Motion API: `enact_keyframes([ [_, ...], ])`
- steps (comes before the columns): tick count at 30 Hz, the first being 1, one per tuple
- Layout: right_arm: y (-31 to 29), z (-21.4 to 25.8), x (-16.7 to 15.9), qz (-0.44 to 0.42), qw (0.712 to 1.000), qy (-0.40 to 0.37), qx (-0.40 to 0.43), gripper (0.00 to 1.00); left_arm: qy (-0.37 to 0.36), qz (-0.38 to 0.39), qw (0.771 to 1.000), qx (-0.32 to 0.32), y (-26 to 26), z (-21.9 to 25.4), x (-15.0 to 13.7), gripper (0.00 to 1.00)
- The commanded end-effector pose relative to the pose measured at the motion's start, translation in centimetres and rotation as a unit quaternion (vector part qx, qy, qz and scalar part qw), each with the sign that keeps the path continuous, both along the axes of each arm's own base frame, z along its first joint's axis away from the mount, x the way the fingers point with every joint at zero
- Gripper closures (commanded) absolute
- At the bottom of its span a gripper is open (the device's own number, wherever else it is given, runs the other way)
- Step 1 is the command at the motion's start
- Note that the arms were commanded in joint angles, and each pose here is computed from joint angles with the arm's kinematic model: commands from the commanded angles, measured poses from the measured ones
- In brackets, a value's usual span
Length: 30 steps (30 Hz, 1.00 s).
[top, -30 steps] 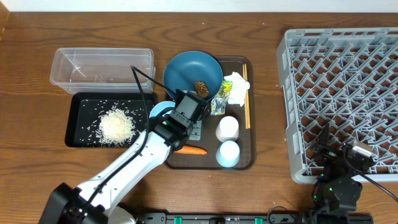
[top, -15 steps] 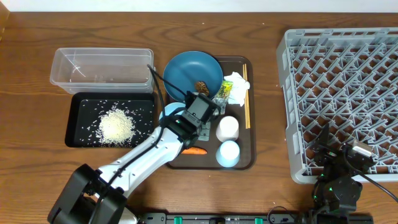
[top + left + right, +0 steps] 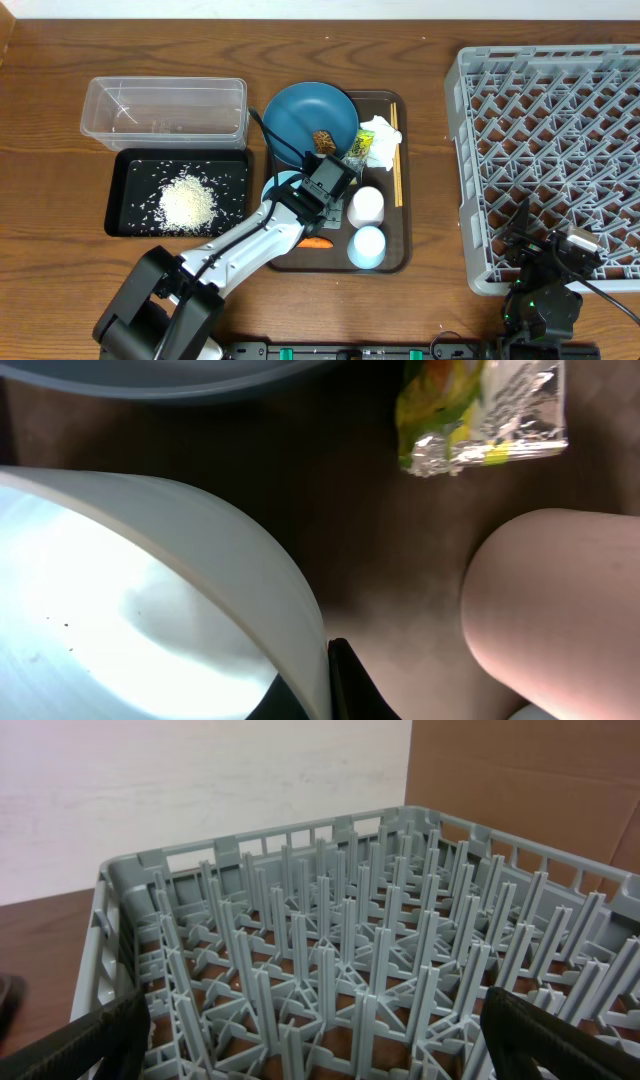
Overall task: Sort waste into correct bins and load items into the dishwasher rack
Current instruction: 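Carry the empty bowl with the left gripper back and set it on the tray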
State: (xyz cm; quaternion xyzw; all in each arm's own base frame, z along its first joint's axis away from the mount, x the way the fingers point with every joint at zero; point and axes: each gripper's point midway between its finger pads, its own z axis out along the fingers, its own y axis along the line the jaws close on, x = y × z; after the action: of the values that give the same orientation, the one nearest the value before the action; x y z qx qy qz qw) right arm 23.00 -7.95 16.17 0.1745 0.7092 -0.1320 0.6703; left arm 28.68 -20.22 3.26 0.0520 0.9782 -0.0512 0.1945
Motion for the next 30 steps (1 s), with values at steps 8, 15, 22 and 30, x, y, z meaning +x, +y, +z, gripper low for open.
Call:
enact_keyframes([
  [8,0.1,0.0,0.0,0.002,1.0,0.005,-0.001,0.01,0.002,0.002,1.0,-0.021,-1.0,0.3,0.3,0.93],
  [15,0.1,0.0,0.0,0.002,1.0,0.005,-0.001,0.01,0.002,0.002,1.0,-0.021,-1.0,0.3,0.3,0.83],
  [22,0.1,0.0,0.0,0.002,1.0,0.005,-0.001,0.01,0.0,0.002,1.0,-0.022,-1.0,0.4,0.4,0.77],
  [30,0.1,0.0,0.0,0.002,1.0,0.005,-0.001,0.01,-0.035,0.001,0.998,-0.052,-1.5,3.5,0.9,0.5],
])
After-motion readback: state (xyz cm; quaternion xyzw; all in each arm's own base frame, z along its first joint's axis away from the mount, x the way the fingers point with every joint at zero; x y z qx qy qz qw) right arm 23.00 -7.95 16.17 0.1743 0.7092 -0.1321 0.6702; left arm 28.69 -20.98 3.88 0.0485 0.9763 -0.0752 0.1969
